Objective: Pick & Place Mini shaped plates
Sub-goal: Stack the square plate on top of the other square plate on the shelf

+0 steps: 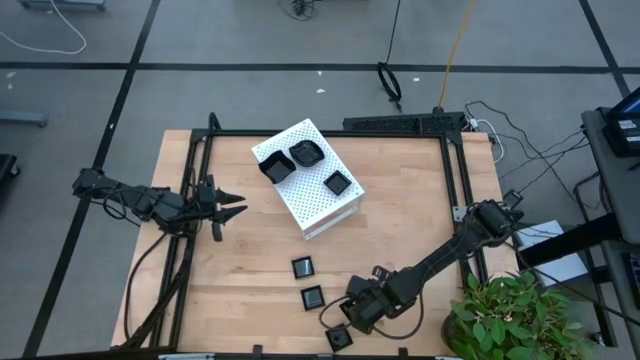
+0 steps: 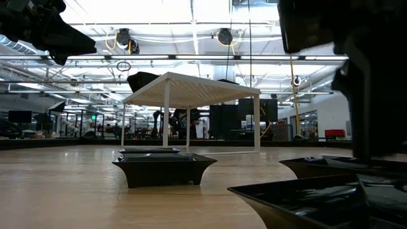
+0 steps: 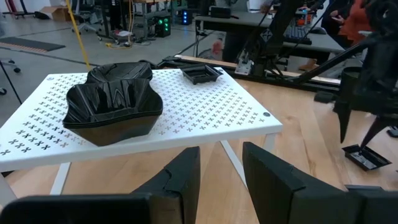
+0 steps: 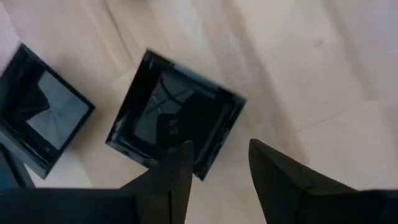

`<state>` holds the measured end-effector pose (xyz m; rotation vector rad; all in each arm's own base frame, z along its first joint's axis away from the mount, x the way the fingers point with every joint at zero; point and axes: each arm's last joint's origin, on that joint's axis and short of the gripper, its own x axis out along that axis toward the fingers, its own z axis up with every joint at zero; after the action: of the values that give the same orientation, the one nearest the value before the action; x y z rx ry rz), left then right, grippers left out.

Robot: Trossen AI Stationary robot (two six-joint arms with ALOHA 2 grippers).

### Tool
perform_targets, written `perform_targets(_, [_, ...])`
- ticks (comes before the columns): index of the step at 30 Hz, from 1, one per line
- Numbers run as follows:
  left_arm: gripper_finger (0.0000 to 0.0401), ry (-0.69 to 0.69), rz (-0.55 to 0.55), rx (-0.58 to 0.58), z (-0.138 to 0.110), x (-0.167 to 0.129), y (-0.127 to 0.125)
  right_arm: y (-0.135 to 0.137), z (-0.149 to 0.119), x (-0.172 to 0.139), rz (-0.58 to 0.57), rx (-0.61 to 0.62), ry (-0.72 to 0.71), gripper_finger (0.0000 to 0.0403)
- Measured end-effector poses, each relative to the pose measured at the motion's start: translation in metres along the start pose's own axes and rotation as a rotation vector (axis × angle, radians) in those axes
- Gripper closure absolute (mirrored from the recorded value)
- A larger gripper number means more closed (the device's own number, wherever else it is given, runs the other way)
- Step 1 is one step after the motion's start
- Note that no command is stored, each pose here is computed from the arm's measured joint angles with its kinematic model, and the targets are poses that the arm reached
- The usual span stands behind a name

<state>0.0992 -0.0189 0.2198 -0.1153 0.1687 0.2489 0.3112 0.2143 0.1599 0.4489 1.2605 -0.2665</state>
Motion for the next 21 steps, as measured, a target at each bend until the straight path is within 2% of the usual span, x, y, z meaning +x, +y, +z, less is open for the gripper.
perform_targets(12, [0.0279,0.000,0.000,0.000,0.0000,0.0000,0.0000,-0.0025,-0.0005,0.0068,0.025,-0.003,-0.013,0.0276])
perform_targets(21, [0.0279,0.000,0.000,0.000,-0.0001,0.0000,0.0000,-0.0014,-0.0001,0.0068,0.046,-0.048,0.000,0.0333])
